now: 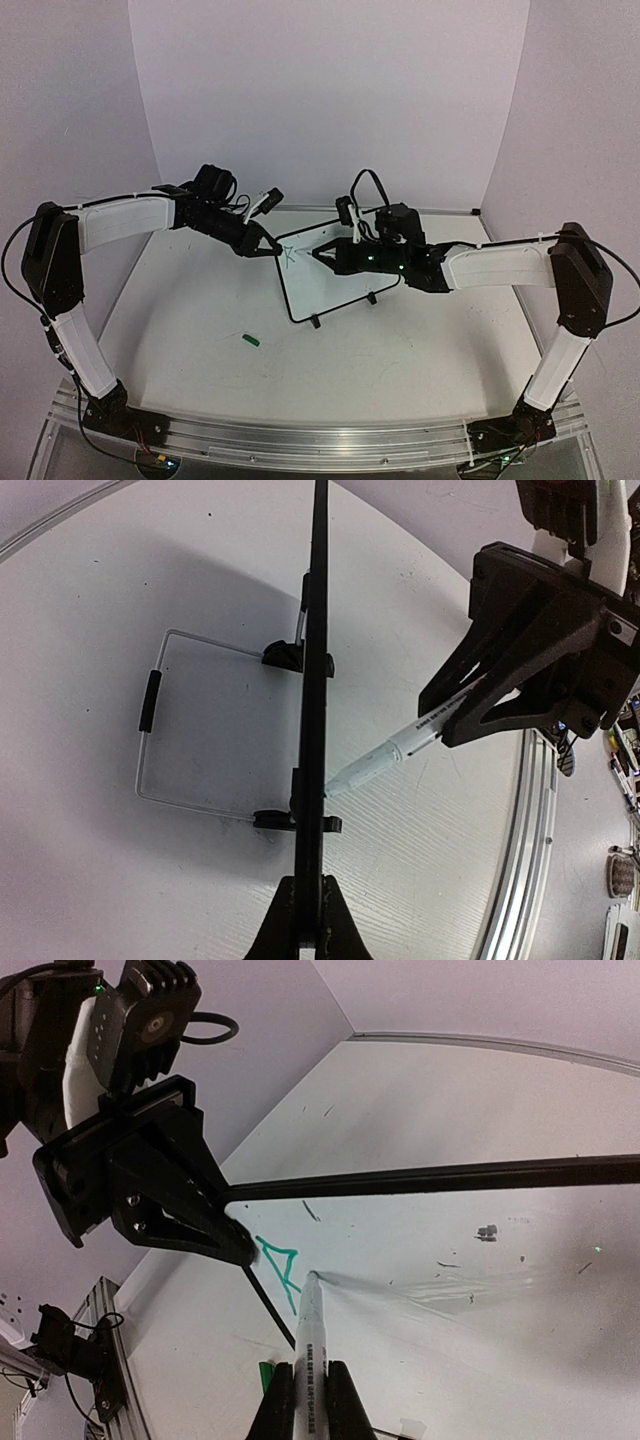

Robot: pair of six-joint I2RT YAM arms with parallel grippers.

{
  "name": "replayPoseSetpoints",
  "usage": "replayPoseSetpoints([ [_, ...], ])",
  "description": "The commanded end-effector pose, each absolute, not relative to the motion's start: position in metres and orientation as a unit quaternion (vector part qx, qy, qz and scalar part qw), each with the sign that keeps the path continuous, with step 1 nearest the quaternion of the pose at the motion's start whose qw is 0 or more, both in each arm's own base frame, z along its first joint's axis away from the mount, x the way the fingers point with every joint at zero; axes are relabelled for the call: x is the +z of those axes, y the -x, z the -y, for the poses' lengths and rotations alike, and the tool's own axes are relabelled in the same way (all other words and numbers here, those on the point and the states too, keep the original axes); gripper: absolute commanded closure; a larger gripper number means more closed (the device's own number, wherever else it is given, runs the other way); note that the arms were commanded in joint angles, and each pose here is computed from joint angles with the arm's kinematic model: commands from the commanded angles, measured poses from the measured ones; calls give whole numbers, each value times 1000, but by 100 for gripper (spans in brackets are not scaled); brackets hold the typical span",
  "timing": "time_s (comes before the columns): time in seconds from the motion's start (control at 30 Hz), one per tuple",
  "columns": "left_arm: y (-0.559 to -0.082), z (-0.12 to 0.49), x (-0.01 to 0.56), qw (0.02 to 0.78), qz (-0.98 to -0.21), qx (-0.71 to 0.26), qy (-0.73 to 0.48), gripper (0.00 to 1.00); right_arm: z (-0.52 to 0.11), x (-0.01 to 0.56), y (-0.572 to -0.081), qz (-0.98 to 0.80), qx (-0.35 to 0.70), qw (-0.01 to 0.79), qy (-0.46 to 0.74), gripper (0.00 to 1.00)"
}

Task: Write a sentence on the whiteboard

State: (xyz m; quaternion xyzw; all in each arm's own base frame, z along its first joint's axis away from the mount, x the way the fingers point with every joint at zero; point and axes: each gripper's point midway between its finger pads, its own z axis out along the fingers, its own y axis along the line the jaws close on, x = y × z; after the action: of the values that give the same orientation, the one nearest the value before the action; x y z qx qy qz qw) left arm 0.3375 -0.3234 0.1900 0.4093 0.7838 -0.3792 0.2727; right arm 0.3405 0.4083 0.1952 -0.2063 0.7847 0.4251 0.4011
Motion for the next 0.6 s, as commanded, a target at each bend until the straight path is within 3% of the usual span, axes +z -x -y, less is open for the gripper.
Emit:
replayPoseSetpoints([
  [0.0,-335,320,186,269,-792,-355,-418,100,-405,188,-346,-794,415,401,194,100],
  [0.57,-336,320,185,268,-792,-353,-419,100,-402,181,-332,-795,428,380,203,100],
])
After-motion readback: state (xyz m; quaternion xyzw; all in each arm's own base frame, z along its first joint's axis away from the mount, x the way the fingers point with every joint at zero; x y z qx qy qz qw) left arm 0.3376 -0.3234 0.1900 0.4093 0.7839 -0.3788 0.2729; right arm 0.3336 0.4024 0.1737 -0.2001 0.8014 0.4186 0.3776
